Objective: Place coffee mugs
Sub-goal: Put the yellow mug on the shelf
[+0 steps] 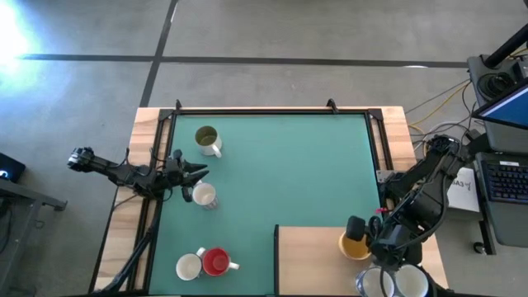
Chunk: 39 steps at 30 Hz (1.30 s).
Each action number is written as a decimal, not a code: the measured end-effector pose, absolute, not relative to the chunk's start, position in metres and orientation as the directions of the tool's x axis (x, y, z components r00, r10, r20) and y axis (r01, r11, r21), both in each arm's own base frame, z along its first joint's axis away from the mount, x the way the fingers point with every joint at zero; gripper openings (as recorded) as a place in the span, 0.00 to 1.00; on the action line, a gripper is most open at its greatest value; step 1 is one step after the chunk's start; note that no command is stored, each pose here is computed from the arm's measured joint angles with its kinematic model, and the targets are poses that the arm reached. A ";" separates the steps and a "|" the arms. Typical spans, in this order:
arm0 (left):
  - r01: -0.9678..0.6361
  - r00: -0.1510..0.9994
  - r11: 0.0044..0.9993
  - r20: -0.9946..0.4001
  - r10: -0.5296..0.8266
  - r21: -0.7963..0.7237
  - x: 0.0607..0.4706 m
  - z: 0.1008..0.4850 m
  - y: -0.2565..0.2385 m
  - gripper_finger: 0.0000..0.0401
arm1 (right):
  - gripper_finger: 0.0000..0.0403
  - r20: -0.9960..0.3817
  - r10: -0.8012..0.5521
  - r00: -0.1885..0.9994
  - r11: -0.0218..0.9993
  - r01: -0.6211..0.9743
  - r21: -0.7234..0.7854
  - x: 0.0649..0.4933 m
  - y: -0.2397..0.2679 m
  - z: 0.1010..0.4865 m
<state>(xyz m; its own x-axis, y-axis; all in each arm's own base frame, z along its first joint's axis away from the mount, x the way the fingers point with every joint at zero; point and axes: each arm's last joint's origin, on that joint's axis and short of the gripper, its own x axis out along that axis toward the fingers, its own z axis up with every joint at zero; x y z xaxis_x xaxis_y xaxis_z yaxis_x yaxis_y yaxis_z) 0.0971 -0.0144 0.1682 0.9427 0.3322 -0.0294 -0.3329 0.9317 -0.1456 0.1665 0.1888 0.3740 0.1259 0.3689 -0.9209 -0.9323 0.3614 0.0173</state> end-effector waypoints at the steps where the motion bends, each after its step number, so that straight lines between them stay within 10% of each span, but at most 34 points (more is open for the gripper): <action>1: -0.333 0.943 0.932 -0.030 0.332 -0.145 0.097 0.168 -0.014 0.22 | 0.03 -0.922 0.367 0.124 0.361 -0.932 0.018 0.166 0.189 0.374; 39: -0.333 0.943 0.932 -0.030 0.332 -0.145 0.097 0.168 -0.014 0.22 | 0.12 -0.923 0.365 0.124 0.483 -0.873 0.073 0.167 0.189 0.373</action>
<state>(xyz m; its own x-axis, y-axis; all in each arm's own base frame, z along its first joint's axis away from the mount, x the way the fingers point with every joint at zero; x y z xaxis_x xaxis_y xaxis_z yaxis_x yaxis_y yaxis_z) 0.0971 -0.0144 0.1681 0.9427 0.3323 -0.0299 -0.3330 0.9317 -0.1452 0.1665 0.1888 0.3728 0.1241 0.3647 -0.9228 -0.8727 0.4827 0.0734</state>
